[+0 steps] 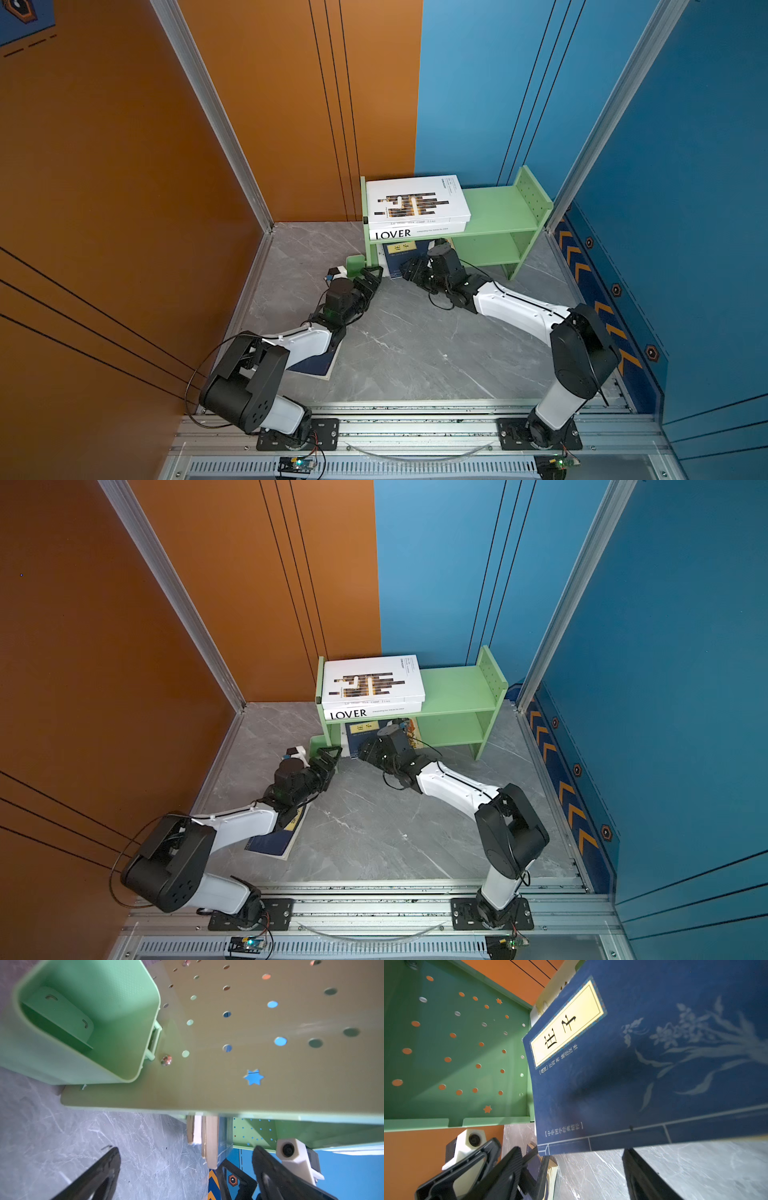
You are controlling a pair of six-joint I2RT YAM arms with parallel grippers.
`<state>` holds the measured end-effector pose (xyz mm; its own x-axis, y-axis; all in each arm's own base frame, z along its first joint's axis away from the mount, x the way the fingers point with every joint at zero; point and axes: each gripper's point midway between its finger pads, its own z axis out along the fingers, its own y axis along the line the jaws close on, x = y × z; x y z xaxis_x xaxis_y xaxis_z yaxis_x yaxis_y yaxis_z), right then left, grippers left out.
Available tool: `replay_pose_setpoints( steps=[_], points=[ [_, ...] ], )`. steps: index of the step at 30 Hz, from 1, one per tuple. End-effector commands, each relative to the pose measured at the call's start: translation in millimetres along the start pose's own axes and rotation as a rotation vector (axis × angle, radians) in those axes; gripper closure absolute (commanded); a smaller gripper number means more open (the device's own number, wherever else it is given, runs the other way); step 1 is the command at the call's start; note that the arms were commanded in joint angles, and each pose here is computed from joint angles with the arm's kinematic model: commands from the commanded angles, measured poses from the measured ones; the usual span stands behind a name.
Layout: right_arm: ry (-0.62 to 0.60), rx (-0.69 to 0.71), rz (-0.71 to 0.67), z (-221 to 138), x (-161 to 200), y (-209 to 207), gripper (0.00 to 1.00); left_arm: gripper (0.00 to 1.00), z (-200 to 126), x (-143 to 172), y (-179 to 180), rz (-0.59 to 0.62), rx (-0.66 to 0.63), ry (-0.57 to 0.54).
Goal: Stacking books/files
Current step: Rotate the book on the bookshelf.
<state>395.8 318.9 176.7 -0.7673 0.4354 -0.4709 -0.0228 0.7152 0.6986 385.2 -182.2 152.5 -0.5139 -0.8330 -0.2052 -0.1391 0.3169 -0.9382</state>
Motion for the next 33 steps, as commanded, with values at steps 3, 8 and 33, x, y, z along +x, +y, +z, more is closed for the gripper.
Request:
replay_pose_setpoints(
  steps=[3,8,33],
  points=[
    [-0.049,-0.036,-0.034,6.9,-10.3,12.8,0.21,0.01,-6.8,-4.2,1.2,0.014,-0.004,-0.009],
    [-0.065,-0.05,-0.045,3.9,-11.7,19.7,0.22,0.01,-9.5,-5.4,4.5,0.014,-0.012,-0.013],
    [-0.046,-0.076,-0.071,6.3,-11.5,37.0,0.22,0.0,-12.2,-4.7,13.6,0.012,-0.031,-0.01]
  ],
)
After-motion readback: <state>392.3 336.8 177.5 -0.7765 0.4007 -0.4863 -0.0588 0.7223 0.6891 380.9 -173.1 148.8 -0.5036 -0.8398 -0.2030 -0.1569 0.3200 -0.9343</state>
